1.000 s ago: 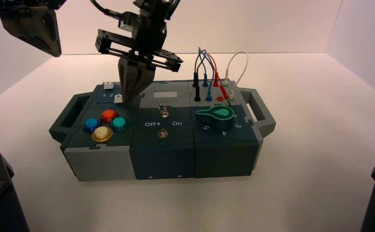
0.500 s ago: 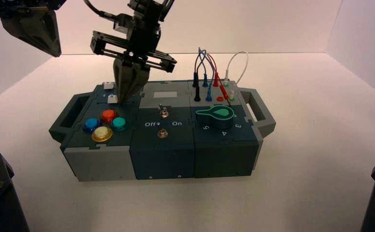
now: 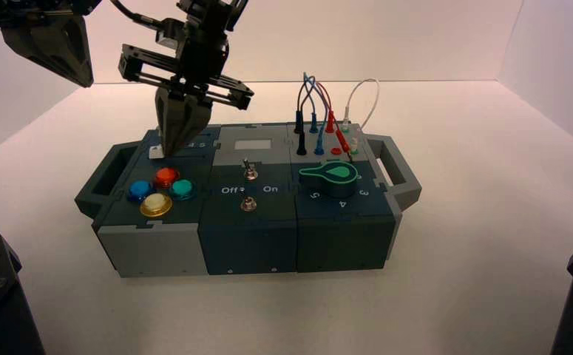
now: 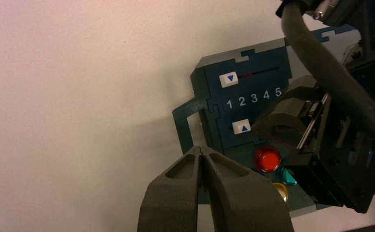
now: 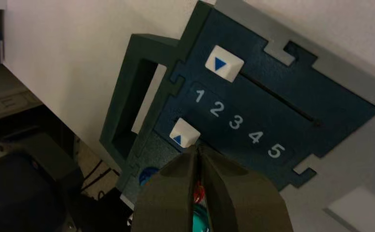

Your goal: Move the bottom slider to position 1.

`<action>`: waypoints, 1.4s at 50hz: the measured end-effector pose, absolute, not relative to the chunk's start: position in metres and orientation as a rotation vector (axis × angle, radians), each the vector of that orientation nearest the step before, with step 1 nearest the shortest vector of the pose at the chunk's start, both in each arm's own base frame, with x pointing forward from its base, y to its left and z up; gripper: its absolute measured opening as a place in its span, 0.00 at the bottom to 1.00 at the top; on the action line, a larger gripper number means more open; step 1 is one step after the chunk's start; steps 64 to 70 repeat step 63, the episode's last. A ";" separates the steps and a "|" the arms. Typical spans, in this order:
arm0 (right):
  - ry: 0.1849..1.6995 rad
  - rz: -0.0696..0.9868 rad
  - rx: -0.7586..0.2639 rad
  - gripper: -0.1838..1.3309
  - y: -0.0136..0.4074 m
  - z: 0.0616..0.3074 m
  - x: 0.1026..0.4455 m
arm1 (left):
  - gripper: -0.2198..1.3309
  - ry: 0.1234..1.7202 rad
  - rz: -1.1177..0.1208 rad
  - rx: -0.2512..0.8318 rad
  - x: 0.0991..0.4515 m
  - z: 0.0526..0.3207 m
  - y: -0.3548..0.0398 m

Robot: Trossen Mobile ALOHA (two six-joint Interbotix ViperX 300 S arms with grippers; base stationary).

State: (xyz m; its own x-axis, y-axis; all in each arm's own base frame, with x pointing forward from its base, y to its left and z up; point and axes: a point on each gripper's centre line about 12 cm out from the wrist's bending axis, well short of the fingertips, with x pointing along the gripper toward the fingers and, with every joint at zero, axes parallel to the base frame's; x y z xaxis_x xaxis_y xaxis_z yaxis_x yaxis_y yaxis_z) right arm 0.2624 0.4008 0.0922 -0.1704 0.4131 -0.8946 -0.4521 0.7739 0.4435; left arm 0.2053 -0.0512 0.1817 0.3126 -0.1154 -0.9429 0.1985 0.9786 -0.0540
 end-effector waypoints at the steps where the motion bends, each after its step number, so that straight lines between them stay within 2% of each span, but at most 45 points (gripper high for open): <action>1: 1.567 0.765 -0.032 0.03 0.401 0.091 0.263 | 0.04 1.235 -0.206 0.075 0.206 0.182 -0.051; 24: 1.577 0.761 -0.052 0.03 0.397 0.089 0.258 | 0.04 1.238 -0.207 0.077 0.205 0.181 -0.051; 53: 1.507 0.725 -0.068 0.03 0.347 0.136 0.253 | 0.04 1.227 -0.206 0.071 0.206 0.182 -0.052; 70: 1.496 0.710 -0.055 0.03 0.332 0.144 0.251 | 0.04 1.224 -0.206 0.069 0.207 0.182 -0.052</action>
